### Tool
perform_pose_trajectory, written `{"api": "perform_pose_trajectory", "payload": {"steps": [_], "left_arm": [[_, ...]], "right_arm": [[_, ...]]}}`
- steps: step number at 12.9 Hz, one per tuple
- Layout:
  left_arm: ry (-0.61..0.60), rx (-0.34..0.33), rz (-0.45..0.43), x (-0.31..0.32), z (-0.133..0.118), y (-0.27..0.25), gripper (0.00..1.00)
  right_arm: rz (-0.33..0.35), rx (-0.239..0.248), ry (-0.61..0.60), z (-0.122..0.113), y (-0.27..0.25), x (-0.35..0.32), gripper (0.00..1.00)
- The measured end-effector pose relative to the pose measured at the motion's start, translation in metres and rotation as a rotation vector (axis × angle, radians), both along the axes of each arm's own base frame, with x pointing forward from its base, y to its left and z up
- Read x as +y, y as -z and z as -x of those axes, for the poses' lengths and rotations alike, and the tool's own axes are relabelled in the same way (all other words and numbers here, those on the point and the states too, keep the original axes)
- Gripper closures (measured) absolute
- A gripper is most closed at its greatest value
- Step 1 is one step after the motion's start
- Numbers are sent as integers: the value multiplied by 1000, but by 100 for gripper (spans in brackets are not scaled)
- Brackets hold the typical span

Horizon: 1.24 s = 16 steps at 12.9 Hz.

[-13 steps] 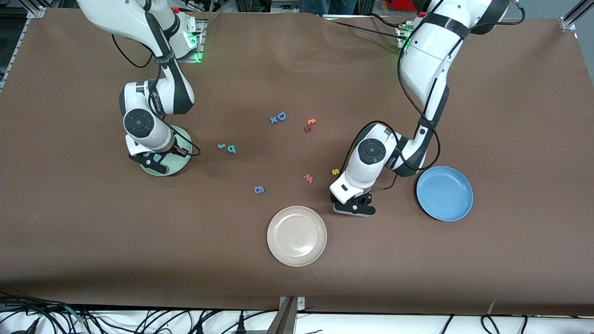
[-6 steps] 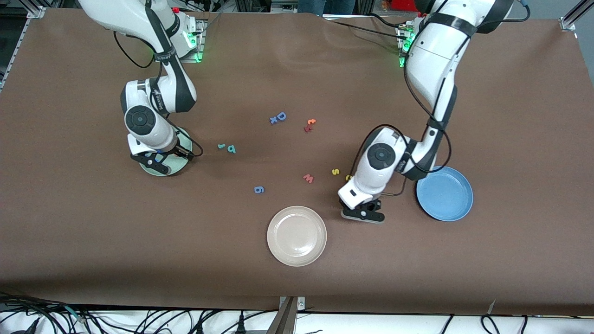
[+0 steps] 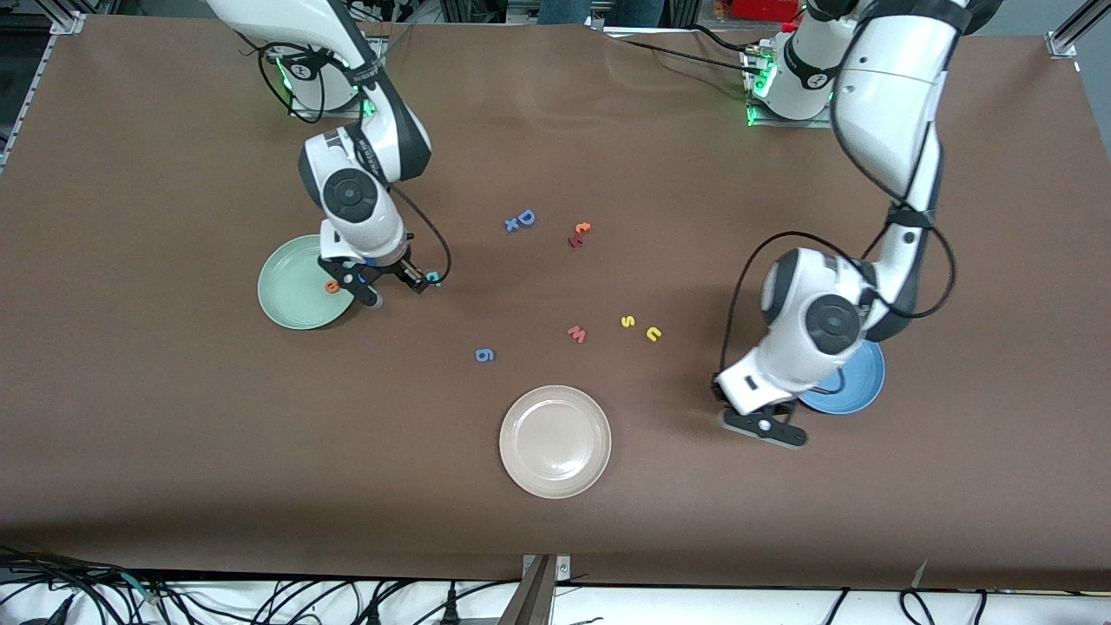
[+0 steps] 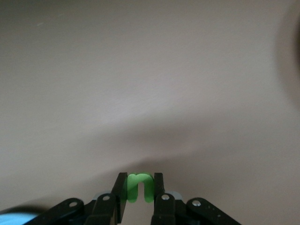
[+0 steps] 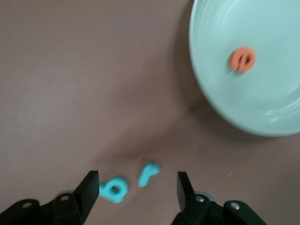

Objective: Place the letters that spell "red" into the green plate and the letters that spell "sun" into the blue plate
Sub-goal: 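Release the n onto the blue plate while the right gripper reaches the r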

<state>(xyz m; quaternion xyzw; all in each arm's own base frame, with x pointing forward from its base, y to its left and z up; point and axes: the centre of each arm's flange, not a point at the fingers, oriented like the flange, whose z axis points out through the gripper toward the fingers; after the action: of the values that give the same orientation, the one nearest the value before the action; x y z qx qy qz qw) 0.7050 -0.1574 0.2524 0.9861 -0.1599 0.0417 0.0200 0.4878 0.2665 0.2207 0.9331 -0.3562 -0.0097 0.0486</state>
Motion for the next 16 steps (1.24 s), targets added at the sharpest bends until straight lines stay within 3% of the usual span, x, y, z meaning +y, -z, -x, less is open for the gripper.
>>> {"api": "perform_pose_trajectory", "payload": {"steps": [5,12,14,16], "left_arm": [[46,123,-6,102,1,2,73],[41,258,-19,134,31,48,73],[31,267,-18,142,33,54,68],[31,261,-18,143,32,53,51]], "right_arm": [[-12,-50,130,13,24,30,31],[-9,-59,152,14,45,29,34],[-11,-64,152,13,47,29,40],[-20,-75,151,11,44,31,62]]}}
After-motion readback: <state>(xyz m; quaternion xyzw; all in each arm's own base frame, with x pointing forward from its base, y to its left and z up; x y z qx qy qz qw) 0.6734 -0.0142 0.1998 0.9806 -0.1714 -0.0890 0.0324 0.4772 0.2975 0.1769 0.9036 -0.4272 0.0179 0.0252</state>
